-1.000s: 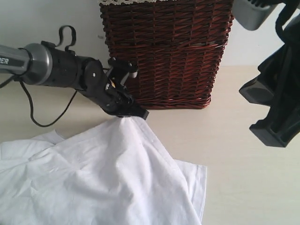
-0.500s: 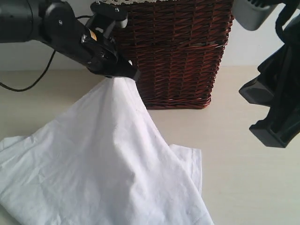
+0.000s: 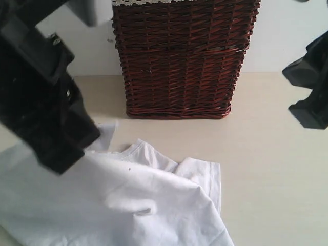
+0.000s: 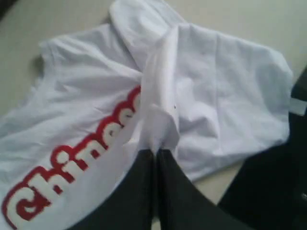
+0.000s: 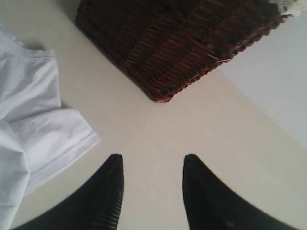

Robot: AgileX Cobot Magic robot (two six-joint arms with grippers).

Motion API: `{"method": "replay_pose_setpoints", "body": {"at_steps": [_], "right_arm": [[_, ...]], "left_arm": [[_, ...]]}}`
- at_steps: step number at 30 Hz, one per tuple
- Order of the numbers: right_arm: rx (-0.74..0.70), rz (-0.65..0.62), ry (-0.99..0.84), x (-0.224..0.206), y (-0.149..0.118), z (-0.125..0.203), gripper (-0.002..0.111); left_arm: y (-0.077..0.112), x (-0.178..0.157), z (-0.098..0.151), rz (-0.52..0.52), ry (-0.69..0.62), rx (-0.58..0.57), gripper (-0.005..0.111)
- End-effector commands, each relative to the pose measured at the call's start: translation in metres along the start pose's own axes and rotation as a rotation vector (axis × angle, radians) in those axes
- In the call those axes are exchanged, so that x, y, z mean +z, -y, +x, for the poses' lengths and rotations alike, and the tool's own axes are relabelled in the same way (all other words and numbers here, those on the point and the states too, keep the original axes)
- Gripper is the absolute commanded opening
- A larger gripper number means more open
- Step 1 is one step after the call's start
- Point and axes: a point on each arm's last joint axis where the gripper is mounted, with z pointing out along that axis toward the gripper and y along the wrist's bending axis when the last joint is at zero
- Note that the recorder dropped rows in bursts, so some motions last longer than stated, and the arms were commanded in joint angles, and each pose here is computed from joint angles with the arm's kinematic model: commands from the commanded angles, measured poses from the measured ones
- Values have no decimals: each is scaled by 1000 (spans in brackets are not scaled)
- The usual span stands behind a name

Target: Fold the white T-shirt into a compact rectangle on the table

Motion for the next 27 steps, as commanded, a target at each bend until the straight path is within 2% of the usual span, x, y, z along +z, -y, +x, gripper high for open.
{"method": "replay_pose_setpoints", "body": {"at_steps": [1, 3, 8, 16, 17, 18, 20, 24, 26, 27], "right_arm": [[49, 32, 73, -19, 16, 5, 40], [64, 30, 99, -25, 20, 8, 40], [64, 29, 101, -25, 20, 8, 40], [65, 19, 111, -25, 18, 6, 40], [62, 19, 112, -25, 18, 6, 40], [62, 18, 113, -25, 18, 6, 40], [63, 17, 113, -25, 18, 6, 40], [63, 16, 115, -25, 18, 6, 40], [63, 16, 115, -25, 18, 6, 40], [63, 16, 115, -25, 18, 6, 40]], "left_arm": [[27, 7, 43, 87, -74, -1, 0], [36, 11, 64, 173, -99, -27, 0], [49, 32, 103, 295, -201, -82, 0], [56, 75, 177, 346, -443, -149, 0], [58, 74, 176, 373, -436, -146, 0], [65, 72, 172, 469, -400, -110, 0], [71, 69, 169, 550, -356, -55, 0], [64, 65, 163, 478, -340, -10, 0], [64, 61, 157, 481, -316, -5, 6], [64, 59, 154, 480, -304, -2, 19]]}}
